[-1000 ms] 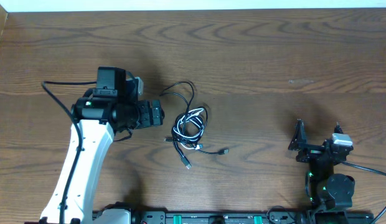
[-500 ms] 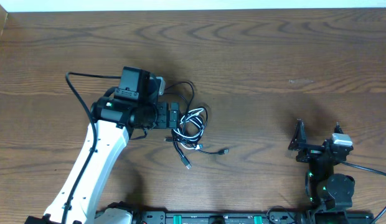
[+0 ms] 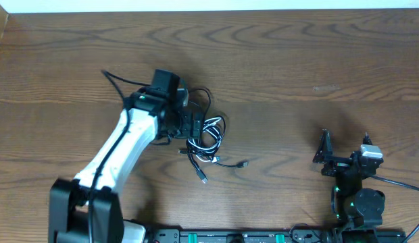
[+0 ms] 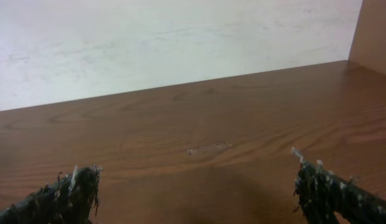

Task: Untangle cables
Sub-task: 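Move the left gripper forward over the tangled black and white cables, then lower the left gripper and grasp the cable bundle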

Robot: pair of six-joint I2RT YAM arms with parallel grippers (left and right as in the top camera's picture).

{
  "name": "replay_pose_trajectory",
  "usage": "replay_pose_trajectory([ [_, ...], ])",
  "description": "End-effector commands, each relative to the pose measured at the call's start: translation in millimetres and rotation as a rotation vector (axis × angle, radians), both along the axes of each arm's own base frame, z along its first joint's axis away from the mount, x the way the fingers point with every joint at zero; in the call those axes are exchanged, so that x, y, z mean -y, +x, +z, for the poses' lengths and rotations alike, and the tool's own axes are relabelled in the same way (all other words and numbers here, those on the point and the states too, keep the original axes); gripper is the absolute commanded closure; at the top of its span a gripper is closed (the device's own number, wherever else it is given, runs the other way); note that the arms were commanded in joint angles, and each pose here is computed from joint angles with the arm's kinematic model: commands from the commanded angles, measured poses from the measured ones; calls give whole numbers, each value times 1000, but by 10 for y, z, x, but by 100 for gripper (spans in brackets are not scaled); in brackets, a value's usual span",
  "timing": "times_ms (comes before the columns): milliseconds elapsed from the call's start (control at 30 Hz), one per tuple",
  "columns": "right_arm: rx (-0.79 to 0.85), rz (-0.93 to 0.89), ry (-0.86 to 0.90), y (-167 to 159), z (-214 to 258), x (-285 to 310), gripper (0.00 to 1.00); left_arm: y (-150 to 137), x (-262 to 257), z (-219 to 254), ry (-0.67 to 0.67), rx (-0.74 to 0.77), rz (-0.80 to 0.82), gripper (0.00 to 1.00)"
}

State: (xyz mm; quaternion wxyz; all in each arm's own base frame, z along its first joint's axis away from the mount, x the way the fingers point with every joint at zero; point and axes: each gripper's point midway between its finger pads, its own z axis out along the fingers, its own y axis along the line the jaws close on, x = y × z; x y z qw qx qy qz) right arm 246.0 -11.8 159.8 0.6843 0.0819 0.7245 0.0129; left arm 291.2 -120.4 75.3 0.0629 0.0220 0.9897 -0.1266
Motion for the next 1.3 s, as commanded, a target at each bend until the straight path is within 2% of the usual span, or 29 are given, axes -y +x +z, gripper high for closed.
replay_pose_trajectory([
  [0,2,-2,-7,-4,2,8,1,44,-146,-71,91,-11,55,2],
  [133,2,-2,-7,-4,2,8,1,-5,-167,-89,103,-33,54,1],
  [267,2,-2,-7,-4,2,8,1,-65,-182,-103,110,-57,46,11],
  [500,2,-2,-7,-4,2,8,1,-134,-105,-163,111,-71,28,10],
  [733,2,-2,-7,-4,2,8,1,-55,-63,-195,109,-45,30,10],
  [933,2,-2,-7,-4,2,8,1,-77,-75,-317,126,-83,29,10],
  [1033,2,-2,-7,-4,2,8,1,-113,-88,-379,135,-109,27,16],
  [1267,2,-2,-7,-4,2,8,1,-216,-121,-541,151,-157,25,21],
])
